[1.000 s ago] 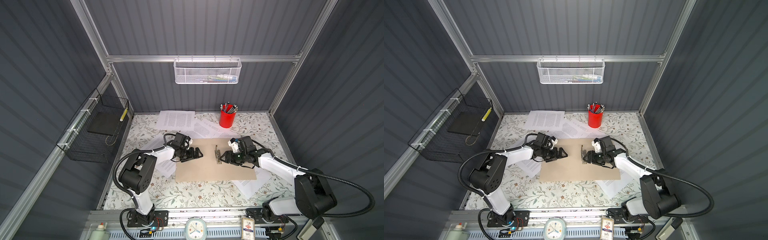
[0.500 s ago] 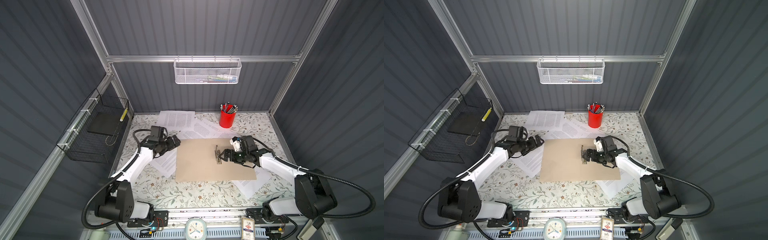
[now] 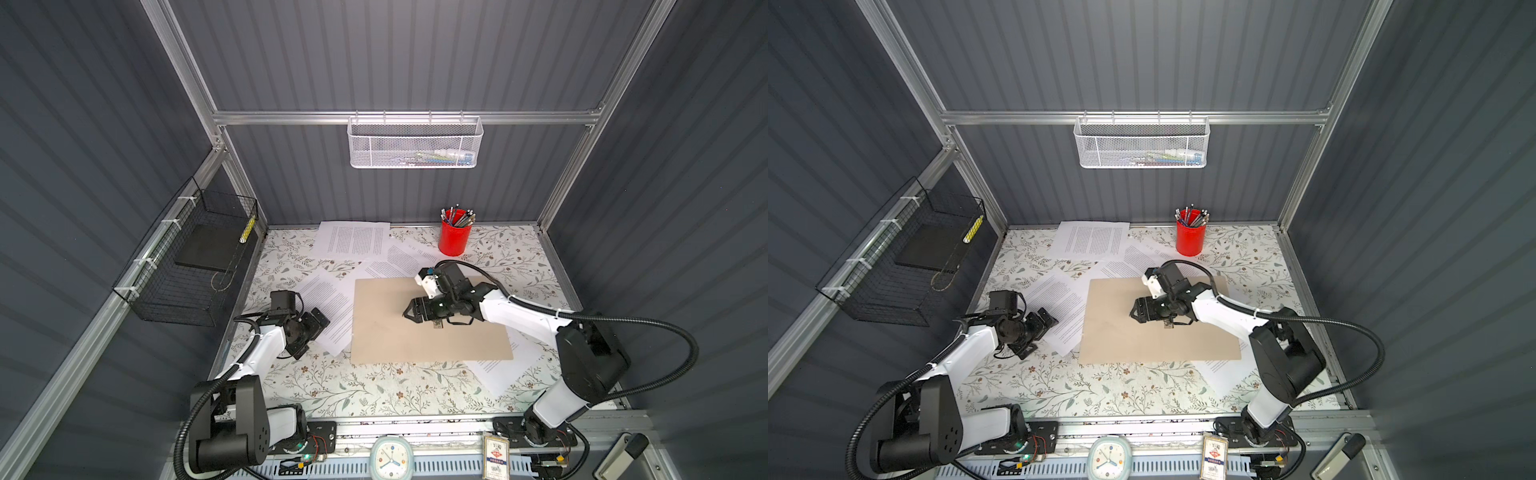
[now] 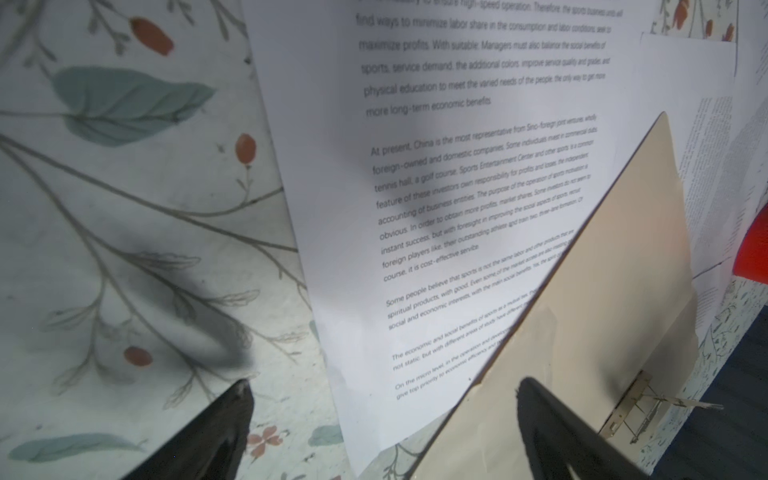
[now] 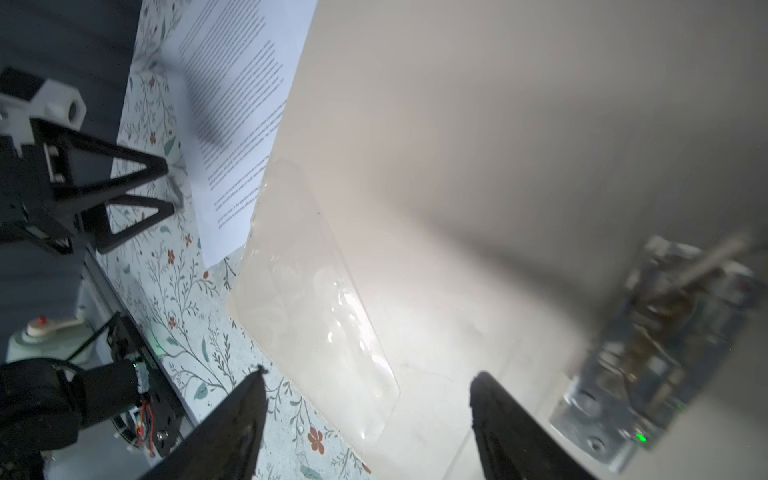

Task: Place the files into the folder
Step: 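Release the clip lever with the right gripper while the left gripper draws back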

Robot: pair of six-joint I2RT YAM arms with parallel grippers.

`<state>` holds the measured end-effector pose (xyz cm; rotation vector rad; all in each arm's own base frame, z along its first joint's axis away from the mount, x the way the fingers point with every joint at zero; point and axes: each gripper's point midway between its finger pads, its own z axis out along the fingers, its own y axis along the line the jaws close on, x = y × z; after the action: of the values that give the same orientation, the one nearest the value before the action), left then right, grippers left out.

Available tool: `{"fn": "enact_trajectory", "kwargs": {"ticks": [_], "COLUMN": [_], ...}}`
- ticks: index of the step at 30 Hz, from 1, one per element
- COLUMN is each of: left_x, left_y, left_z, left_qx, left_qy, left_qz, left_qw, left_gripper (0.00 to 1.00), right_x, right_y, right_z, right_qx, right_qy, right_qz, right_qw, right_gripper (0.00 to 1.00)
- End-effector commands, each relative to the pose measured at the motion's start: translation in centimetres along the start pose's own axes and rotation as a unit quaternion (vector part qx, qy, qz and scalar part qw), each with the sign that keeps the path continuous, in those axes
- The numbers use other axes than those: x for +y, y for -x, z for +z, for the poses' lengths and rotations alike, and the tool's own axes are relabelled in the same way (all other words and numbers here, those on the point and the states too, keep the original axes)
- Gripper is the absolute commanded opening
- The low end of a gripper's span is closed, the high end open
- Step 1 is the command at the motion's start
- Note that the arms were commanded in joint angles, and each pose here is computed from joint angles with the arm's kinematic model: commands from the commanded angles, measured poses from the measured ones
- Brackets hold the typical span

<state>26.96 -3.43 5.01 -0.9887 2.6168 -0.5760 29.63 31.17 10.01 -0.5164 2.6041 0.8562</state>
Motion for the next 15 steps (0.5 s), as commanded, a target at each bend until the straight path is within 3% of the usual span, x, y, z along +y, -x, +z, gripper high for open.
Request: {"fn": "enact_trajectory", "kwargs": {"ticks": [1, 7, 15], "left_x": [0.1, 0.9, 1.3], "left_y": [0.0, -0.8, -1.4], "left_z": [0.7, 1.8, 2.7], "left_qx": [0.005, 0.009, 0.006], "left_qy": [-0.01, -0.02, -0.042], "left_qz": [-0.013, -0.026, -0.038], "left_qw": [1.0, 0.999, 0.998], "left_gripper": [0.99, 0.99, 1.0], "right_x": [1.0, 3.5, 4.9], "right_y": [-0.5, -1.1, -2.4], "right_z": [1.9, 5.6, 8.7], "right_qx": [0.03, 0.075, 0.116], "right_qy": [-0.007, 0.006, 0.011], "right_qz": [-0.019, -0.046, -0.063], "right_qw": [0.999, 0.996, 0.991], "right_gripper": [0.67, 0.53, 0.49]}}
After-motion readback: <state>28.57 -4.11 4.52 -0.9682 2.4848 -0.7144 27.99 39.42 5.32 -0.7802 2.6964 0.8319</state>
